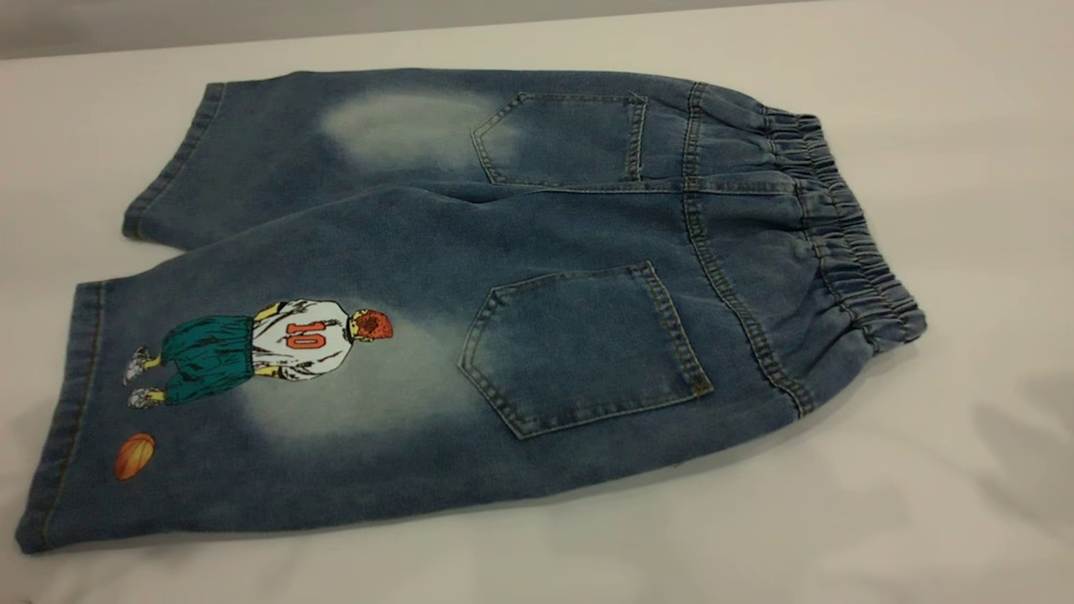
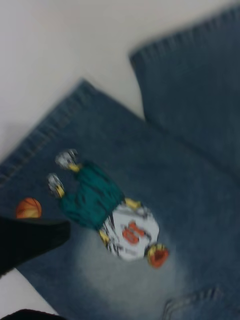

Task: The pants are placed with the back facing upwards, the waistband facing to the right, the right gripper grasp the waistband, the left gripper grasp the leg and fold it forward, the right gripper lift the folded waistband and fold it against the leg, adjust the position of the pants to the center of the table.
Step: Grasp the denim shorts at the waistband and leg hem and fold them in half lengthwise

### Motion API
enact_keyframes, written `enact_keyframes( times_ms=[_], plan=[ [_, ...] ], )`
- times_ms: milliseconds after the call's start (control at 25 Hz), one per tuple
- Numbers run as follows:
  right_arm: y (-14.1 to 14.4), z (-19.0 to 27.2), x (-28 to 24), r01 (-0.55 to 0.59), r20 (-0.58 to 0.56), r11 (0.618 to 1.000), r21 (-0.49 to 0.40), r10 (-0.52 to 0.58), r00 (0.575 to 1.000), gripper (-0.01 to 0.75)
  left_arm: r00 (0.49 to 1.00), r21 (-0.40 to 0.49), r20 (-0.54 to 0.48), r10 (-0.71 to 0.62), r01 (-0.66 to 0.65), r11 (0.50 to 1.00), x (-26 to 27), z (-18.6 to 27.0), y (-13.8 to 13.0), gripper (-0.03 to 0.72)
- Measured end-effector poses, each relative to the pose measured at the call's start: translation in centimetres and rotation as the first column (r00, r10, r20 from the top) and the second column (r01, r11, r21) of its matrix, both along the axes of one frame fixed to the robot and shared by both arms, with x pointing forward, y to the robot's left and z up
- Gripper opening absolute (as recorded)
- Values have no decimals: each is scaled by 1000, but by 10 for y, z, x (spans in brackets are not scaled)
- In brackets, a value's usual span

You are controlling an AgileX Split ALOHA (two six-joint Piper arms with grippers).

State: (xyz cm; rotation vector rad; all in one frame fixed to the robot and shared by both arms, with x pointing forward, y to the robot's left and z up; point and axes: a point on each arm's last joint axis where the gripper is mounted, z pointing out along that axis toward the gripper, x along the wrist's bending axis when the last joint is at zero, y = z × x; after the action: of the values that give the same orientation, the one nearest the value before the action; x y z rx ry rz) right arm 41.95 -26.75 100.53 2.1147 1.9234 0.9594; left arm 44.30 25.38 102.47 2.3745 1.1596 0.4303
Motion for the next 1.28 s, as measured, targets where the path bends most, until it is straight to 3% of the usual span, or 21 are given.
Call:
enact_keyframes(
  times_ms=[320,640,800,1040,1280],
  plan=[
    [6,-66,41,-23,-188,998,50,32,982,373,980,61,-109,-166,173,983,23,-47,-32,326],
    [14,-123,56,-59,-296,988,144,100,950,373,970,81,-171,-173,189,979,34,-73,-37,385],
    [20,-150,59,-64,-323,973,222,135,937,373,969,79,-175,-173,189,979,33,-73,-37,391],
    [23,-173,65,-60,-276,945,322,155,949,373,967,78,-183,-175,191,978,32,-74,-37,391],
    [16,-176,68,-70,-246,965,251,133,960,424,968,64,-186,-166,181,982,32,-73,-37,391]
  ],
)
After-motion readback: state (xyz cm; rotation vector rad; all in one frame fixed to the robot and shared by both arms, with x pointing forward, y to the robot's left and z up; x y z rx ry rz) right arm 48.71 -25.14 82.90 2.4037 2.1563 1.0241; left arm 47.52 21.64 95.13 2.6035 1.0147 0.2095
